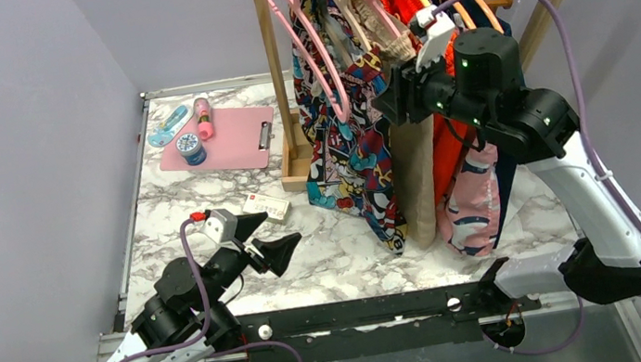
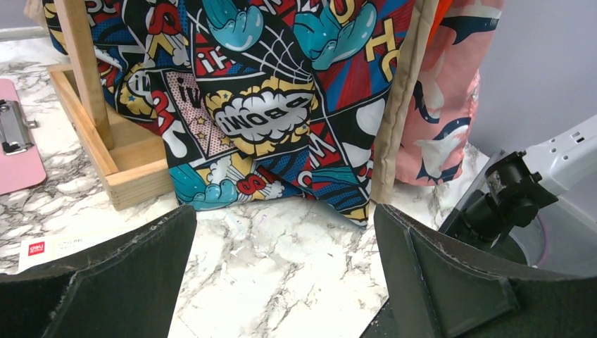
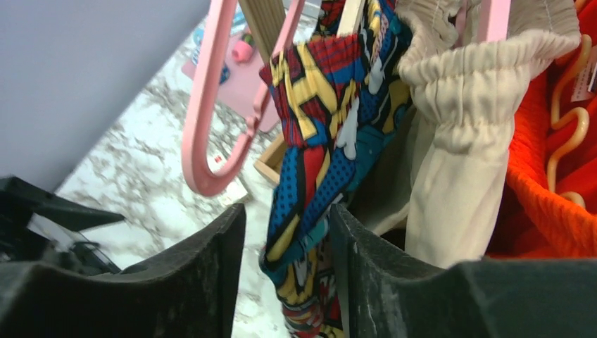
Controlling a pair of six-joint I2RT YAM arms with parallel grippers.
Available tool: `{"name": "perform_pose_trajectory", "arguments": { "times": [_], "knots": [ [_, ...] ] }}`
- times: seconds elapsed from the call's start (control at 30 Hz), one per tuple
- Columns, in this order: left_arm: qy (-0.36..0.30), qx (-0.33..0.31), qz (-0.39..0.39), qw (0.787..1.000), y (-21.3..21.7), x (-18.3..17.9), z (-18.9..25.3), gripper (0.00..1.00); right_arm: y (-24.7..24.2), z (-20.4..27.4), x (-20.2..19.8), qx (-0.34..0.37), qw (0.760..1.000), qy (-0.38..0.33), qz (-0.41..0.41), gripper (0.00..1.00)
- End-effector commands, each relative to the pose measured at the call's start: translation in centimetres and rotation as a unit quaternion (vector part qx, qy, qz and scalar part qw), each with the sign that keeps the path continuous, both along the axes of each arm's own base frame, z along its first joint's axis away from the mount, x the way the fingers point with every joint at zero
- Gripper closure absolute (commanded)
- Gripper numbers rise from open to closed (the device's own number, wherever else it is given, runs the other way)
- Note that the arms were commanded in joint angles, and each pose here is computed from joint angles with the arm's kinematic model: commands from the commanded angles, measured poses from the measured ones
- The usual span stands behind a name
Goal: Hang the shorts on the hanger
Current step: Place the hanger at the clothesline, then reset both arms
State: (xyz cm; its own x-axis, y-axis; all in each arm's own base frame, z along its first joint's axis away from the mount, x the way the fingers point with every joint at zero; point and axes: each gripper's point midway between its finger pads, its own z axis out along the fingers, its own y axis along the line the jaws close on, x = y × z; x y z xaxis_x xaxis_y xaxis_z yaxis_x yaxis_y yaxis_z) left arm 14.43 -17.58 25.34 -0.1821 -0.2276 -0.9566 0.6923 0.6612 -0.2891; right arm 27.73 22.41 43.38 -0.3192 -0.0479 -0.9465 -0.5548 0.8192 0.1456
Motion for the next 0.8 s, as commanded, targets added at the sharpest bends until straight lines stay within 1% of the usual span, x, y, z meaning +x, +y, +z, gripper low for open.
{"name": "perform_pose_trajectory", "arguments": {
  "times": [0.0,0.07,0.1,0.13,0.17,0.3,0.53,0.6,0.7,0.73,0.77],
  "knots": [
    [0.001,0.004,0.014,1.0,0.2,0.5,-0.2,0.01,-0.7,1.0,-1.8,0.024,0.999,-0.021,0.013,0.43],
    [0.005,0.004,0.022,1.0,0.4,0.7,-0.3,0.01,-1.3,1.7,-2.3,0.041,0.998,-0.044,0.009,0.35],
    [0.006,0.003,0.027,1.0,0.5,0.8,-0.3,0.01,-2.1,1.9,-2.7,0.05,0.997,-0.053,-0.003,0.25],
    [0.009,0.004,0.031,0.999,0.6,0.9,-0.4,0.01,-2.7,1.8,-2.8,0.053,0.997,-0.06,-0.014,0.2],
    [0.011,0.003,0.036,0.999,0.7,1.0,-0.4,0.01,-3.3,1.6,-2.9,0.051,0.996,-0.065,-0.023,0.17],
    [0.026,0.008,0.054,0.998,0.9,1.6,-0.9,0.01,-4.5,0.1,-3.5,0.041,0.997,-0.059,-0.038,0.13],
    [0.068,0.025,0.092,0.993,1.0,2.7,-2.1,0.01,-4.0,-3.0,-4.2,0.061,0.997,-0.025,-0.032,0.12],
    [0.09,0.03,0.13,0.987,1.9,3.4,-2.6,0.01,-4.4,-3.5,-4.1,0.066,0.996,-0.022,-0.047,0.12],
    [0.126,0.042,0.201,0.971,3.7,4.5,-3.6,0.01,-5.9,-3.8,-3.8,0.081,0.992,-0.02,-0.094,0.09],
    [0.135,0.046,0.222,0.965,4.2,4.8,-3.8,0.01,-6.4,-3.8,-3.7,0.088,0.99,-0.023,-0.108,0.08],
    [0.143,0.052,0.242,0.958,4.7,5.0,-4.2,0.01,-6.7,-3.8,-3.8,0.094,0.988,-0.027,-0.115,0.02]
  ]
}}
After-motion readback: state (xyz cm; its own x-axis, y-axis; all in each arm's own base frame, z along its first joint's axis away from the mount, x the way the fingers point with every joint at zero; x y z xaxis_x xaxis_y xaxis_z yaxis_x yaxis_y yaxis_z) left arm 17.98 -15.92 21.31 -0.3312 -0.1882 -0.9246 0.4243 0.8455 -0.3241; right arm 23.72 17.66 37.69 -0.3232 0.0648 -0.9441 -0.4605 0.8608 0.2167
